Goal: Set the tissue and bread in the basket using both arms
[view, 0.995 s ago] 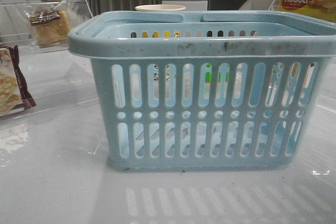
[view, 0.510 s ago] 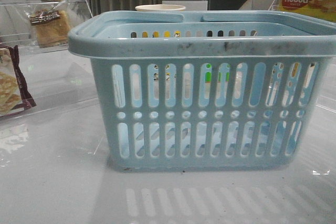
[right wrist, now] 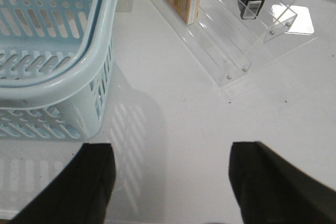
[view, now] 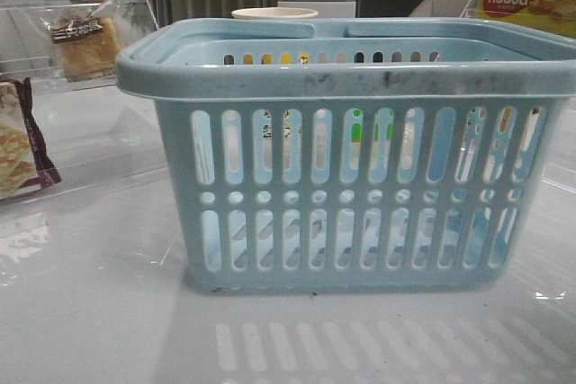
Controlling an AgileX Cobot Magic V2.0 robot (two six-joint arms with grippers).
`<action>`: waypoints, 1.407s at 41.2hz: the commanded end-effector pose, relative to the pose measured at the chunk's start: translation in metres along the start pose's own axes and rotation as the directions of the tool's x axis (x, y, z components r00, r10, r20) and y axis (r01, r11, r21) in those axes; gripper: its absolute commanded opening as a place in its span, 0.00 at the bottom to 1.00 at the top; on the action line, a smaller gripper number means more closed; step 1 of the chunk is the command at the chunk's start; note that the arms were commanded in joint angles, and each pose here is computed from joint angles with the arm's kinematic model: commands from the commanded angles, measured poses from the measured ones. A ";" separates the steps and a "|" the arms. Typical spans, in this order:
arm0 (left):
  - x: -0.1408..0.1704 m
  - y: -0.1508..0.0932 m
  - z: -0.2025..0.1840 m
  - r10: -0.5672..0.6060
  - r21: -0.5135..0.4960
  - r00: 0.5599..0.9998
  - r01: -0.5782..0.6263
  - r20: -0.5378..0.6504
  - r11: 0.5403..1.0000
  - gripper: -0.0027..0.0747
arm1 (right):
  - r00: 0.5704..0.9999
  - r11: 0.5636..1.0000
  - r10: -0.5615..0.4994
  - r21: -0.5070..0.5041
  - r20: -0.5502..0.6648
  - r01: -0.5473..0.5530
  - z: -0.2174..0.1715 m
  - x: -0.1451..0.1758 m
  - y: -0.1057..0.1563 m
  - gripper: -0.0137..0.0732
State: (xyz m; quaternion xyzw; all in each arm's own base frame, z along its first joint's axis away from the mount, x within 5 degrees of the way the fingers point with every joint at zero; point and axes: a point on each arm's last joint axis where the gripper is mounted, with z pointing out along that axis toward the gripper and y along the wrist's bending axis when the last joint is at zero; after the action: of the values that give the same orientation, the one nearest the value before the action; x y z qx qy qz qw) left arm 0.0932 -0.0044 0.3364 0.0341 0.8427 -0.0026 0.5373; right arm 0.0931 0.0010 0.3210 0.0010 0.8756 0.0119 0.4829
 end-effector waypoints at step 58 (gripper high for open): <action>-0.015 -0.038 -0.011 0.145 0.349 0.975 -0.197 0.169 0.916 0.81 | 0.983 0.968 0.142 0.222 -0.119 -0.113 0.264 -0.159 -0.101 0.82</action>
State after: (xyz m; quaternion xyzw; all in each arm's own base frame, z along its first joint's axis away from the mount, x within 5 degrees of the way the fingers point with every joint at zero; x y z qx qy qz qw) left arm 0.0848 -0.0403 0.3377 0.2101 0.8125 -0.1015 0.5342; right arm 0.3986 -0.0937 0.2827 0.1134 0.9304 -0.0381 0.3465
